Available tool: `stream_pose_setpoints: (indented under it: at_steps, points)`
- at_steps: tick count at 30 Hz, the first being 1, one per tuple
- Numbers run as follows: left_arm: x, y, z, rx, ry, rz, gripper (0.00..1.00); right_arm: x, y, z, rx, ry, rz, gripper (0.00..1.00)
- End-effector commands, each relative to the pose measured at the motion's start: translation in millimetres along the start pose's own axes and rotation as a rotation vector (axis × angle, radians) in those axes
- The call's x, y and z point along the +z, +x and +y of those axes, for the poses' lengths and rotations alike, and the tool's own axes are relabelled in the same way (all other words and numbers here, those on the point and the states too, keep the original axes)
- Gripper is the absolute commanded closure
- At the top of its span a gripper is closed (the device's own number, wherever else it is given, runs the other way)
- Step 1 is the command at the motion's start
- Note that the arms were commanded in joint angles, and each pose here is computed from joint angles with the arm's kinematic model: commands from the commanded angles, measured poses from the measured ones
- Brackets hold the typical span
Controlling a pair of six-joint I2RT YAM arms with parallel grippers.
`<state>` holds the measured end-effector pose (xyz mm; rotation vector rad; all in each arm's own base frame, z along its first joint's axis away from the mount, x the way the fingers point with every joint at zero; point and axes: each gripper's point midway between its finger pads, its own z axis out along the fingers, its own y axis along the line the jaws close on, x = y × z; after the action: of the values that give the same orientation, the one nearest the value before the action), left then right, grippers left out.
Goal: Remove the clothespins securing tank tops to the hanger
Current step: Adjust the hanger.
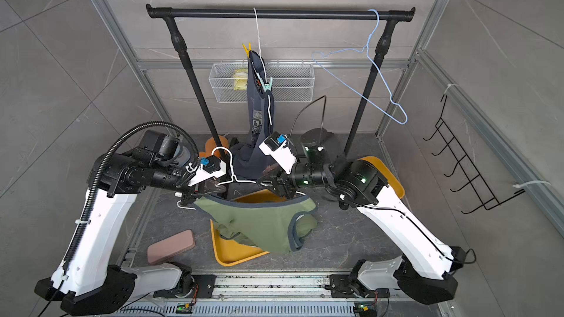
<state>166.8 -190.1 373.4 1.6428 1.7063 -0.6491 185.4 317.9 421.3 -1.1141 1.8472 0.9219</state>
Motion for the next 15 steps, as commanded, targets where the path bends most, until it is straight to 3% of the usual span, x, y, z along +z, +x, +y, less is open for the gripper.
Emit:
stream_pose_setpoints:
  at_steps: [1, 12, 15]
  points:
    - [-11, -13, -14, 0.051, 0.012, -0.053, 1.00, 4, -2, 2, -0.074, 0.039, 0.022, 0.57]
    - [-13, -14, -13, 0.076, 0.004, -0.047, 1.00, 44, 4, 7, -0.111, 0.014, 0.084, 0.59]
    - [-17, -13, -10, 0.096, -0.029, -0.029, 1.00, 54, 1, 4, -0.117, 0.016, 0.091, 0.68]
